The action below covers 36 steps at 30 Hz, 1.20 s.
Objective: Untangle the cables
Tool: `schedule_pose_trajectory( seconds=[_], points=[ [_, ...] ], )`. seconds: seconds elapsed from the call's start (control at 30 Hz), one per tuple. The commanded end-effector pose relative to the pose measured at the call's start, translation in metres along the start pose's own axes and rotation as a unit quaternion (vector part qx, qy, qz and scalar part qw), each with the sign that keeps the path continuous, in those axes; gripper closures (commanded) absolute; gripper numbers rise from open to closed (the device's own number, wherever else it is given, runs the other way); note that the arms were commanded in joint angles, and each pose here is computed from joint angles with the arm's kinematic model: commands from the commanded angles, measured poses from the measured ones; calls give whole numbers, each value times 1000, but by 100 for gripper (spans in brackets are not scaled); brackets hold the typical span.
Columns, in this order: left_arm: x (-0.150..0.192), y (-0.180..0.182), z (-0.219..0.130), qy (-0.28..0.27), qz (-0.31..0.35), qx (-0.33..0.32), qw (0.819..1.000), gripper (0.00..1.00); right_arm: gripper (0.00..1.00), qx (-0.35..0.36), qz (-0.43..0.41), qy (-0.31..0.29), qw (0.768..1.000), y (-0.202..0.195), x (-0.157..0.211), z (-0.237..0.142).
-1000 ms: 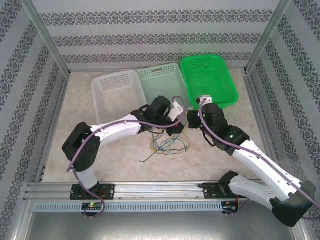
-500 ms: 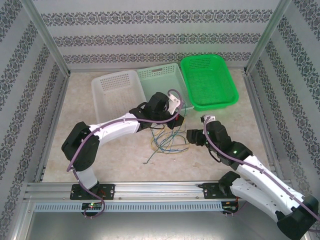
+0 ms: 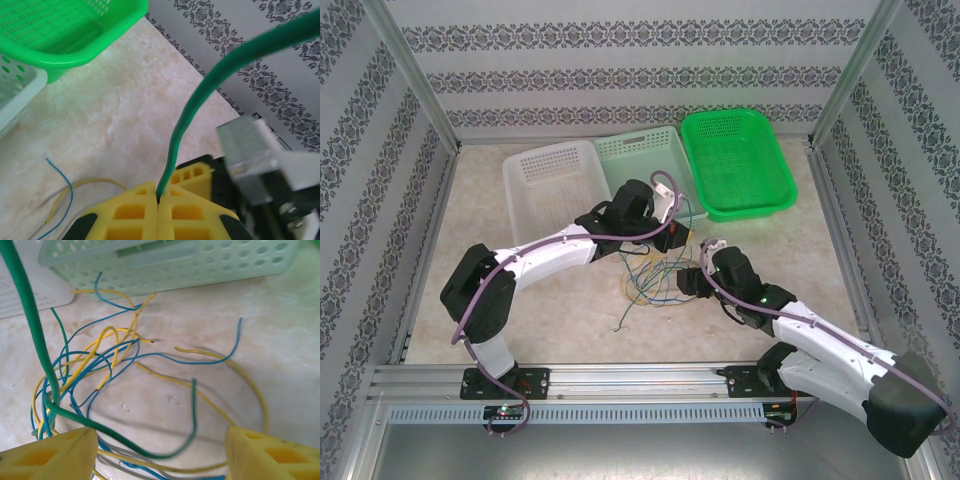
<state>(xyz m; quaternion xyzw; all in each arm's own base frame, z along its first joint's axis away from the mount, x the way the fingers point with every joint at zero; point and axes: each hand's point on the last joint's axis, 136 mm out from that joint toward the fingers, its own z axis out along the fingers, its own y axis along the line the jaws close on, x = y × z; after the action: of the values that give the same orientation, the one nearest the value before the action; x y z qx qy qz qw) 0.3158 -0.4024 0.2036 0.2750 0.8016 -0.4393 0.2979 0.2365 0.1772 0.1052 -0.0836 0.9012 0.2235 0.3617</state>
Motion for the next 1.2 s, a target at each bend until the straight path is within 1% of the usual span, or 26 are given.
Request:
schedule_pose_trajectory(
  seconds=[0.0,0.17,0.2,0.23,0.37,0.4,0.43,0.5,0.53,0.67,0.77,0.87,1.03,1.17],
  points=[
    [-26,-19,-17,-34,10,23,999,100,33,-46,-25,-26,998,22,-13,2],
    [-29,-22,-20,-40,9,28,999,100,39,-45,-35,-18,998,20,-6,5],
    [-31,-24,-21,-42,10,32,999,100,44,-45,-38,-18,998,20,-6,5],
    [-33,-26,-21,-44,10,35,998,100,50,-45,-41,-17,998,20,-5,6],
    [-44,-25,-27,-56,11,32,998,100,80,-50,-47,-5,998,22,-1,7],
    [-49,-23,-30,-62,10,28,998,100,86,-46,-45,-1,998,21,1,8],
    [-55,-18,-34,-71,8,20,997,100,92,-39,-41,4,998,17,4,9],
    [-69,-12,-45,-89,7,7,996,100,98,-23,-29,14,999,10,10,10],
    [-77,-11,-50,-99,11,2,995,100,100,-19,-23,18,999,8,14,10],
    [-103,-17,-71,-127,42,-12,991,100,100,-1,-1,28,1000,-2,24,13],
    [-117,-26,-81,-145,56,-10,988,100,100,11,10,35,999,-7,30,15],
    [-126,-34,-90,-157,65,-8,985,100,100,24,15,47,998,-12,36,18],
    [-134,-36,-110,-174,71,-23,982,100,100,42,25,69,996,-20,46,25],
    [-141,-36,-135,-194,83,-52,976,100,100,46,36,75,995,-23,50,30]
  ],
)
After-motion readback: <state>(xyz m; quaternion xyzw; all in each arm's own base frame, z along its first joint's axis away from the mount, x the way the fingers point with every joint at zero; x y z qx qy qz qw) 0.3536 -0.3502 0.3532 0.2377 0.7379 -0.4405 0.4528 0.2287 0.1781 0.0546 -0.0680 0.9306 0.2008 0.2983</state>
